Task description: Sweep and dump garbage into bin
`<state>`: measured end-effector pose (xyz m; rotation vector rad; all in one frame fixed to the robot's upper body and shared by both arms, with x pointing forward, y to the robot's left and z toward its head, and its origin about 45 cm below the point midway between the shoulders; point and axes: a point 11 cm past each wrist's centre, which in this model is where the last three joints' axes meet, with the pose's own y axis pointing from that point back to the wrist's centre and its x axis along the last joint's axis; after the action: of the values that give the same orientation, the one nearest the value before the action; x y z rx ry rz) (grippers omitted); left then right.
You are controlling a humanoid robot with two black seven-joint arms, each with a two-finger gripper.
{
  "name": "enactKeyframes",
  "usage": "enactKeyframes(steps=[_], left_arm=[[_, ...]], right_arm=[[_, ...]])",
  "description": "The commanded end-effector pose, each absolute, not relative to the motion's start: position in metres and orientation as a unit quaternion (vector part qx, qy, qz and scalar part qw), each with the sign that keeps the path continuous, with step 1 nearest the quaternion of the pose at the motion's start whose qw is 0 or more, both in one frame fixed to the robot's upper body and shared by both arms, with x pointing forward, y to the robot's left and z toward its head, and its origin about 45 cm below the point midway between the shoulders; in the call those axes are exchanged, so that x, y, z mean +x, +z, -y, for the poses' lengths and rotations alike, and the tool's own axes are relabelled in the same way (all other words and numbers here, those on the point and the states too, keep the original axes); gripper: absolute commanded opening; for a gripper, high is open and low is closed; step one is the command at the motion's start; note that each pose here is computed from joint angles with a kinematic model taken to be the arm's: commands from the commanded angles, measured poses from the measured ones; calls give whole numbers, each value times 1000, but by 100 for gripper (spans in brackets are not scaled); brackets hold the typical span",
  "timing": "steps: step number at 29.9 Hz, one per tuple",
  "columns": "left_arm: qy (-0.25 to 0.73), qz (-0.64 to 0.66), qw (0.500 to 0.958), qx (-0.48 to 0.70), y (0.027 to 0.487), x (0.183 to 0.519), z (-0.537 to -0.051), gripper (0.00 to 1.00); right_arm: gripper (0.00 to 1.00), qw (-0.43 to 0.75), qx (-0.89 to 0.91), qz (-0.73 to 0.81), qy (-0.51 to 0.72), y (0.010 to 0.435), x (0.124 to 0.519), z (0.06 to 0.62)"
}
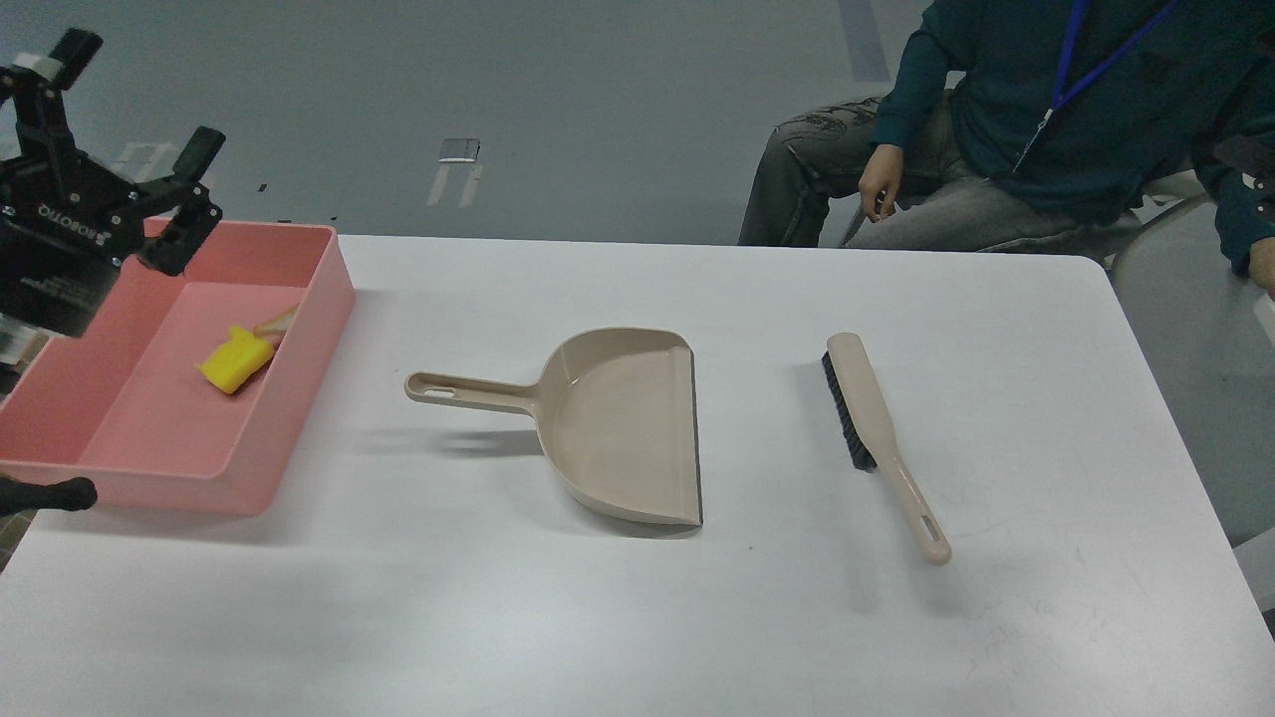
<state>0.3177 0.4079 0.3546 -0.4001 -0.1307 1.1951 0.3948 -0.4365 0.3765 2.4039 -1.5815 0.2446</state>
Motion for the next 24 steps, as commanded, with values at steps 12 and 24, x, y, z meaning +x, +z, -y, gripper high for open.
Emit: enactKeyframes(steps=[12, 24], left_arm=[[621, 14, 765, -170, 349, 399, -375, 98], [580, -84, 805, -91, 314, 440, -305, 98]], right_arm=[[98, 60, 807, 587, 24, 353, 443, 436], [100, -5, 822, 567, -50, 314, 492, 362]])
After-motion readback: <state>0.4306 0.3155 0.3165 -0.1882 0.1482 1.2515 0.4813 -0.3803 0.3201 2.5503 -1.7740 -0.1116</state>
